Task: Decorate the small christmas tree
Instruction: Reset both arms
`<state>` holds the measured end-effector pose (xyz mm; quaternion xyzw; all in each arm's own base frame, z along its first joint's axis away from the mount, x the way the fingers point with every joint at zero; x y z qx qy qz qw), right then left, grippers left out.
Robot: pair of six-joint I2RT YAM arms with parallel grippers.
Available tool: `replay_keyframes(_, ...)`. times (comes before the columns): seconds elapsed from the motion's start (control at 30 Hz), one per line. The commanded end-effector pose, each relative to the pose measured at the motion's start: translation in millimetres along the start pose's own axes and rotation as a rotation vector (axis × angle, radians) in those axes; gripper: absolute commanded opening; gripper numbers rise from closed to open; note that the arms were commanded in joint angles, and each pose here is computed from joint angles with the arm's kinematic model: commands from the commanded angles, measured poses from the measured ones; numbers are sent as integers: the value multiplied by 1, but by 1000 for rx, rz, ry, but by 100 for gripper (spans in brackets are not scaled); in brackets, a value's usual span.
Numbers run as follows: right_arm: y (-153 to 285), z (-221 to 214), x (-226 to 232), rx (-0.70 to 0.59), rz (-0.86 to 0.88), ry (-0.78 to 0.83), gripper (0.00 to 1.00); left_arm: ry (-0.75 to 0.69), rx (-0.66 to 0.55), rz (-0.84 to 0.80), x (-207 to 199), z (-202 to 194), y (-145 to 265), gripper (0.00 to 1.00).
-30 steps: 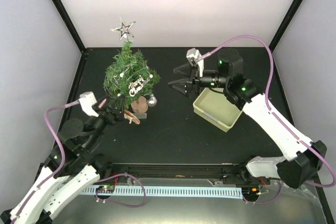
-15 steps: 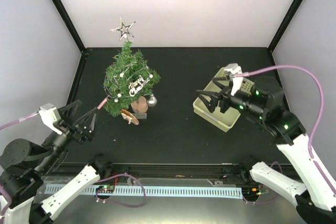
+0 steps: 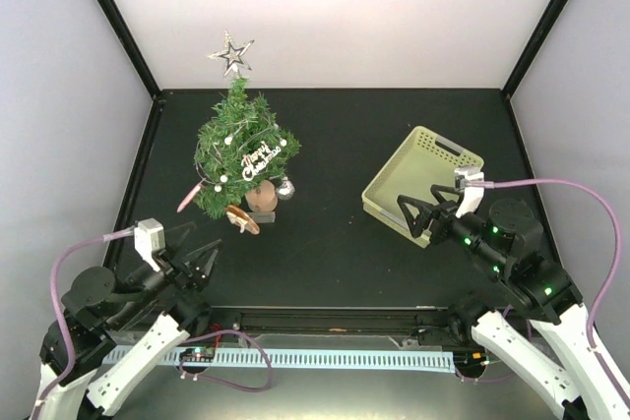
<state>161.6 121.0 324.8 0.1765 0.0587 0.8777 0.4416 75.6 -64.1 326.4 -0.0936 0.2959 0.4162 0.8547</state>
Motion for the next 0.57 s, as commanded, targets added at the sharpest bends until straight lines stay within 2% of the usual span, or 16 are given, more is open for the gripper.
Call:
replay_keyframes(0.0,8,11,-3,-60,-31,-30,100,28,-48,-53,-10,9,4,99)
replay_keyframes(0.53,15,15,-2,-82,-28,-22,100,35,-58,-48,-9,11,4,99)
Point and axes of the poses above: each gripper's point midway between its finger pads, its own y axis back along the fingers, its own x axis along the line the jaws close on, z = x × y, the point moved 3 cm from there along y, back along the fingers, and after that the axes turned 10 degrees about y, right-handed, at the moved point
